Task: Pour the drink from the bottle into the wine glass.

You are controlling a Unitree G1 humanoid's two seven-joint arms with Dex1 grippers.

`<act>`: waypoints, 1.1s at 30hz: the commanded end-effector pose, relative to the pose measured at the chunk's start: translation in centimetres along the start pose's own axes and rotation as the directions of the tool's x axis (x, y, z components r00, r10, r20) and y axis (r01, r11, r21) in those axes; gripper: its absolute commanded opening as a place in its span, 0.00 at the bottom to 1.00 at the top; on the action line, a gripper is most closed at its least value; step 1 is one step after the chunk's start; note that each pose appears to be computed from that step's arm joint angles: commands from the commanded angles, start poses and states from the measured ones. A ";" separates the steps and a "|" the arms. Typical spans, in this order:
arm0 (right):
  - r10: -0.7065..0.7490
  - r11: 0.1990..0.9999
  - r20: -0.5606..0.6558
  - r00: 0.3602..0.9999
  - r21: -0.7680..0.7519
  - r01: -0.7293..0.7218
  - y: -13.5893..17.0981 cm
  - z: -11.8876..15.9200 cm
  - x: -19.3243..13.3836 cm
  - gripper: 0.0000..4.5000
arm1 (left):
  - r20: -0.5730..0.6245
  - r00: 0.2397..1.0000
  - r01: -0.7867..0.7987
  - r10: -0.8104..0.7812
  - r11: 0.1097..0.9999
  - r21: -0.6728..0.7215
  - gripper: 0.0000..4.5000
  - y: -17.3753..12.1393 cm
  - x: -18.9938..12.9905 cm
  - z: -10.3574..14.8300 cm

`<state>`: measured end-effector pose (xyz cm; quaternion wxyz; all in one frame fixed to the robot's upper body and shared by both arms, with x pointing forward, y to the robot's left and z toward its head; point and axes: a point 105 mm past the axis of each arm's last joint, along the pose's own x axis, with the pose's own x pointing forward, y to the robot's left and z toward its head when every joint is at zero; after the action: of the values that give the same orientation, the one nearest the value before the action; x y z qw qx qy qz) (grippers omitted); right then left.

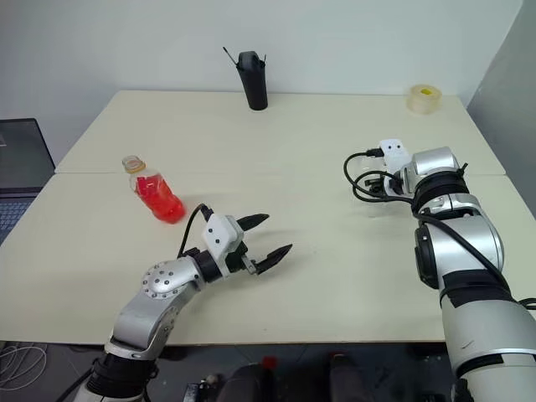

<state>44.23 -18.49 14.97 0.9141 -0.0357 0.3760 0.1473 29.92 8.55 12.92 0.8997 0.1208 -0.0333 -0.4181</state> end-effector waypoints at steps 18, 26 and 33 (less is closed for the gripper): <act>0.195 0.977 0.555 0.808 -0.182 -0.110 10.7 5.2 1.9 0.03 | 0.024 0.999 0.027 -0.029 0.994 0.102 1.00 0.7 0.6 1.9; 0.221 0.973 0.638 0.738 -0.198 -0.121 16.6 4.8 2.7 0.03 | 0.002 0.999 0.046 -0.046 0.993 0.108 1.00 1.6 -0.8 2.5; 0.189 0.977 0.593 0.783 -0.191 -0.091 14.7 2.0 3.2 0.03 | -0.040 0.999 0.033 -0.029 0.992 0.118 1.00 2.8 -2.2 2.5</act>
<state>43.53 -2.73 13.98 0.9661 -0.0168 0.0651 0.2494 30.57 11.83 14.69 0.8891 0.1788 -0.0130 -0.4210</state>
